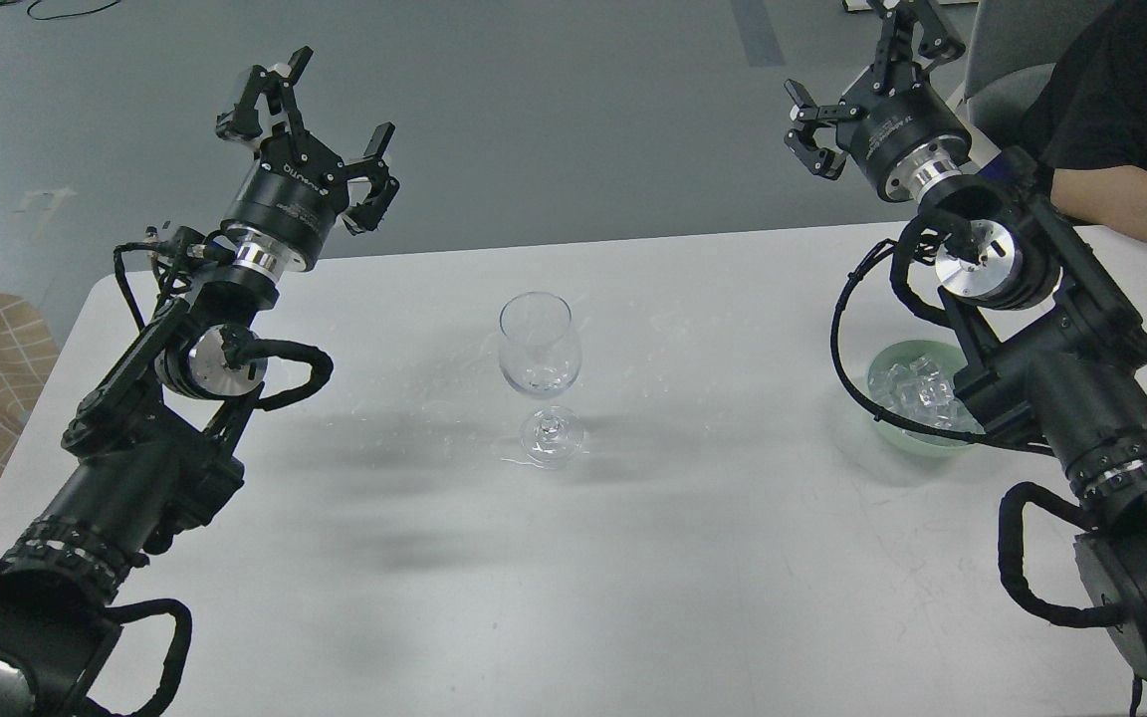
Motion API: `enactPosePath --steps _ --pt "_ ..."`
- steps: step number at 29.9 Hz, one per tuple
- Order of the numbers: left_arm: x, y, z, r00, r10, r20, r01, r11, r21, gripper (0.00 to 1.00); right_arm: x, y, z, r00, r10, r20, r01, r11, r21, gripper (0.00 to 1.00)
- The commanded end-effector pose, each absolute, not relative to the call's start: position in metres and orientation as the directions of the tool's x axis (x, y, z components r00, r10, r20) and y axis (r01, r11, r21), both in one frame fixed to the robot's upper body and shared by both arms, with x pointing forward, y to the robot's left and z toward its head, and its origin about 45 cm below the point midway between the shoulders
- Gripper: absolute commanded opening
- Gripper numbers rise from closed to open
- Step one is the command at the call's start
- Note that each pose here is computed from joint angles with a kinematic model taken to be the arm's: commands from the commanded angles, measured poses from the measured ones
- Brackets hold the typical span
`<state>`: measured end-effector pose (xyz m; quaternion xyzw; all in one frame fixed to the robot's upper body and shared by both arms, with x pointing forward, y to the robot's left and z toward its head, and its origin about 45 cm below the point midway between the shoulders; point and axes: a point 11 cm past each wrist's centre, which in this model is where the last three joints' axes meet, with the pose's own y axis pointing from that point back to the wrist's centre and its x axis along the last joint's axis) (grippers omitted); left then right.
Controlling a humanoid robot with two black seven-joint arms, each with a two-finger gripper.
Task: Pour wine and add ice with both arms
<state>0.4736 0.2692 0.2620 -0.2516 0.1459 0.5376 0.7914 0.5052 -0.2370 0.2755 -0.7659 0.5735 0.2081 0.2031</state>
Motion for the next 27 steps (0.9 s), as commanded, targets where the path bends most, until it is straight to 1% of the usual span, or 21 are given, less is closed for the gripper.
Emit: enactPosePath --steps 1,9,15,20,22,24,25,27 --pt "0.474 0.269 0.262 0.375 0.779 -0.502 -0.926 0.29 -0.241 0.98 0.504 -0.236 0.273 0.252 -0.794 -0.554 -0.963 -0.26 -0.067 1.0" --pt "0.476 0.273 0.266 0.338 0.793 -0.507 -0.937 0.236 -0.256 0.98 0.504 -0.237 0.271 0.244 -0.796 -0.554 -0.965 -0.253 -0.061 1.0" --pt "0.479 0.269 0.268 0.343 0.79 -0.509 -0.937 0.254 -0.239 0.98 0.504 -0.237 0.27 0.24 -0.797 -0.555 -0.966 -0.251 -0.057 1.0" --pt "0.478 0.268 0.266 0.348 0.744 -0.571 -0.937 0.268 -0.223 0.98 0.504 -0.237 0.271 0.241 -0.797 -0.554 -0.966 -0.252 -0.058 1.0" --pt "0.478 0.268 0.265 0.353 0.691 -0.631 -0.934 0.296 -0.198 0.98 0.504 -0.237 0.271 0.242 -0.797 -0.554 -0.966 -0.253 -0.057 1.0" --pt "0.479 0.272 0.265 0.338 0.635 -0.695 -0.937 0.296 -0.185 0.98 0.504 -0.237 0.27 0.24 -0.797 -0.555 -0.966 -0.251 -0.057 1.0" --pt "0.479 0.272 0.265 0.338 0.634 -0.696 -0.937 0.296 -0.185 0.98 0.504 -0.237 0.27 0.24 -0.797 -0.555 -0.966 -0.251 -0.057 1.0" --pt "0.477 0.292 0.277 0.329 0.583 -0.743 -0.939 0.282 -0.195 0.98 0.504 -0.237 0.27 0.24 -0.797 -0.554 -0.966 -0.252 -0.056 1.0"
